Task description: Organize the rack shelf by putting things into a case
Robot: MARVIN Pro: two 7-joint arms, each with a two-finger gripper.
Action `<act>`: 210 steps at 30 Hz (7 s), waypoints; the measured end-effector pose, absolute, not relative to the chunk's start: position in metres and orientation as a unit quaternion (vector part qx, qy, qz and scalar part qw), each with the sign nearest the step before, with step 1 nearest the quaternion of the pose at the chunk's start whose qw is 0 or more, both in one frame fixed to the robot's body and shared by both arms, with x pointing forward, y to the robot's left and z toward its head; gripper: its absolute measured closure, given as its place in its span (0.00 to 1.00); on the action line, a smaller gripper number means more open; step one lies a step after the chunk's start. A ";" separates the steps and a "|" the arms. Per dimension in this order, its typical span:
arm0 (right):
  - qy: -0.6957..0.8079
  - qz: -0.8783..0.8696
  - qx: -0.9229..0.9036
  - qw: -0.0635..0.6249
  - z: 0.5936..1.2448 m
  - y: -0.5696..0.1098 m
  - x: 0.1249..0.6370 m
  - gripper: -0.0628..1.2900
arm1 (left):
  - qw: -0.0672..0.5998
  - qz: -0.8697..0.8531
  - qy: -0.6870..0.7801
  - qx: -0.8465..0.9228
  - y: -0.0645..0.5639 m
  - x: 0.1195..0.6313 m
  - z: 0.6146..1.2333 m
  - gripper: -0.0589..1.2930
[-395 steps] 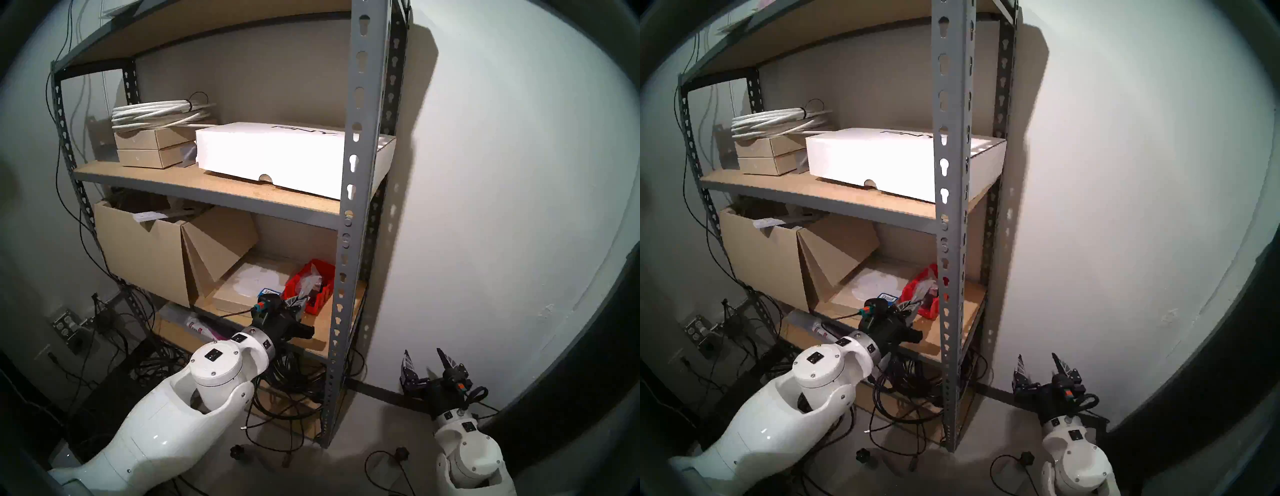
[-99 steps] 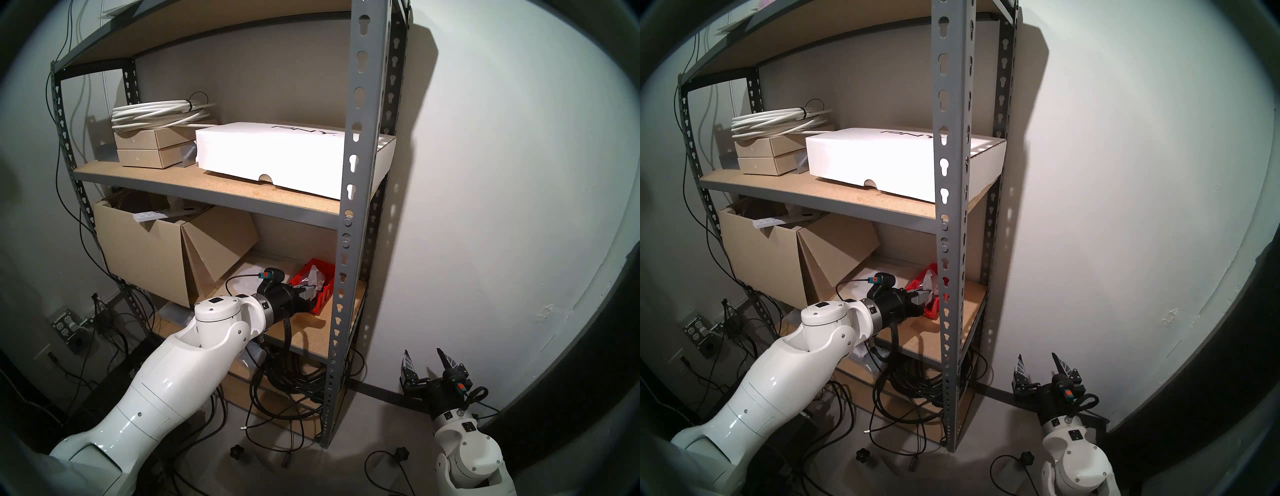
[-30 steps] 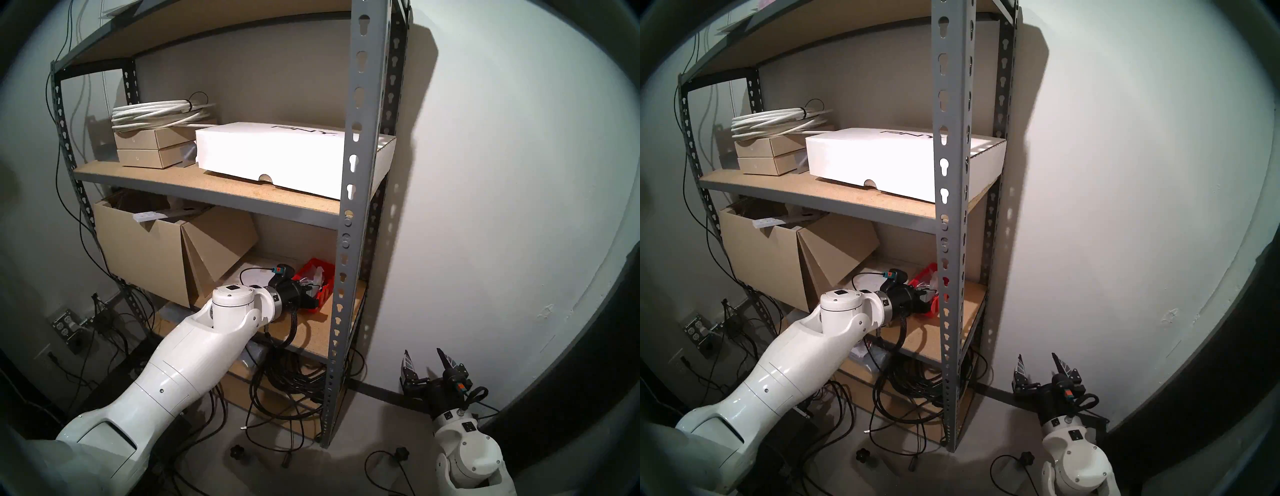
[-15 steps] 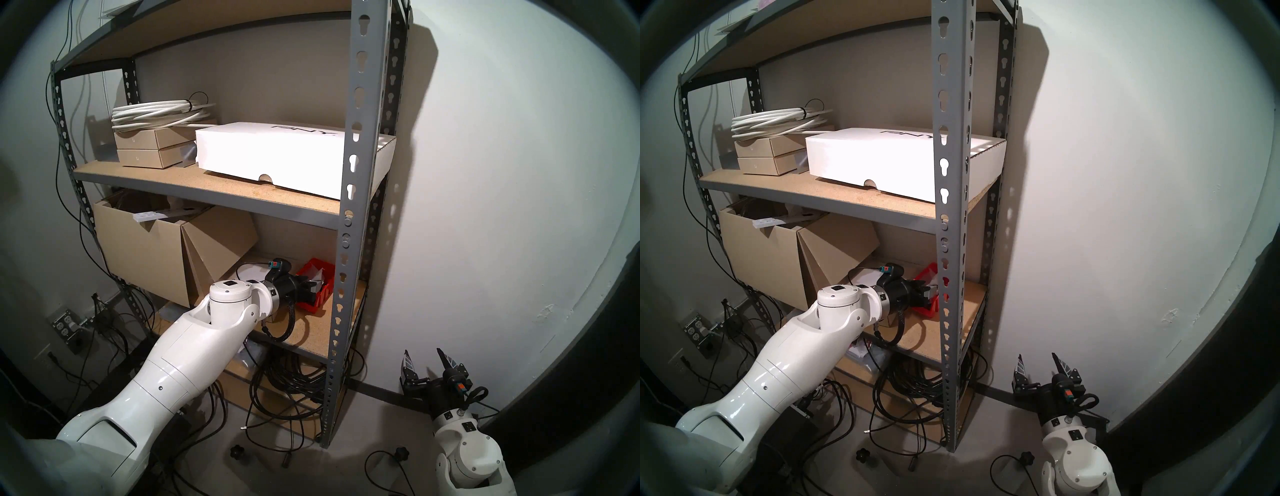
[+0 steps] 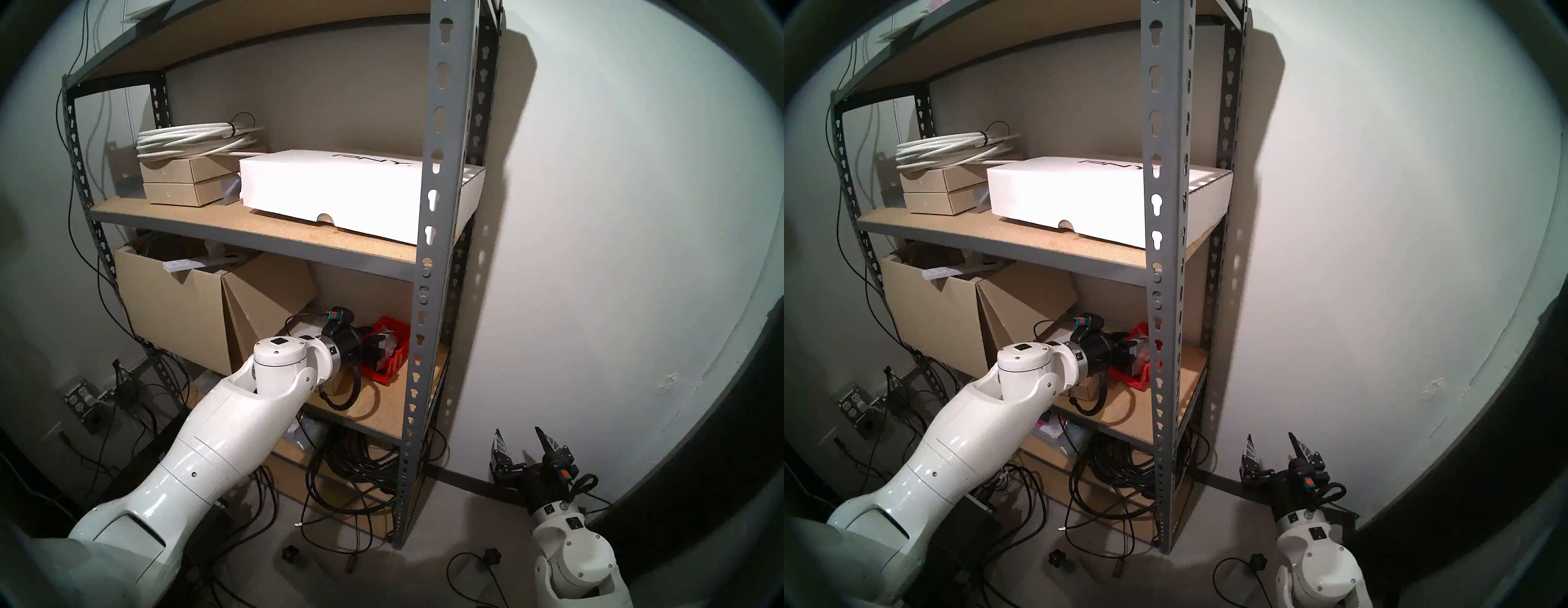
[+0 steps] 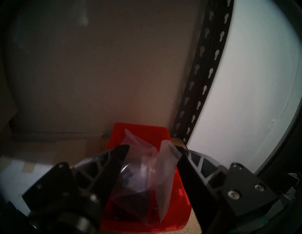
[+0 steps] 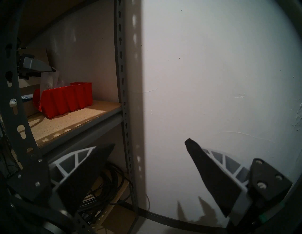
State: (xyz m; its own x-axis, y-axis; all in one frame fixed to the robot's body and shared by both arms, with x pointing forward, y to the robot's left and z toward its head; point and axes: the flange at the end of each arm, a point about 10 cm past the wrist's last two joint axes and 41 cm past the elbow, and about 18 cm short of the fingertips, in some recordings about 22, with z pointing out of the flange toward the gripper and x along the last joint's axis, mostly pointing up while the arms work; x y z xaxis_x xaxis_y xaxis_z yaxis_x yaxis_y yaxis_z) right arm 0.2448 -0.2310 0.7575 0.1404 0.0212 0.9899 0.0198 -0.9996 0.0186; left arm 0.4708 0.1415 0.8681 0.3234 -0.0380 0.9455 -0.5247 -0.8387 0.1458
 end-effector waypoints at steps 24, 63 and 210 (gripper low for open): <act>0.014 0.655 0.755 0.001 0.757 -0.231 0.245 0.03 | 0.200 0.579 -0.186 0.768 0.159 0.444 0.887 0.38; 0.014 0.655 0.755 0.001 0.757 -0.231 0.245 0.03 | 0.148 0.555 -0.221 0.788 0.201 0.449 0.834 0.50; 0.014 0.655 0.755 0.001 0.757 -0.231 0.245 0.03 | 0.167 0.489 -0.237 0.823 0.156 0.456 0.827 0.73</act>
State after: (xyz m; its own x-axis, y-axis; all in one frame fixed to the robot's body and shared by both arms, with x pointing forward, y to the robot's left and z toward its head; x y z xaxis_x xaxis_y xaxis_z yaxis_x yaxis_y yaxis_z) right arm 0.2448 -0.2310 0.7575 0.1405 0.0212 0.9898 0.0198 -0.9996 0.0186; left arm 0.4556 0.1559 0.8269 0.4095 -0.2262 0.8838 -0.5533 -0.8318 0.0435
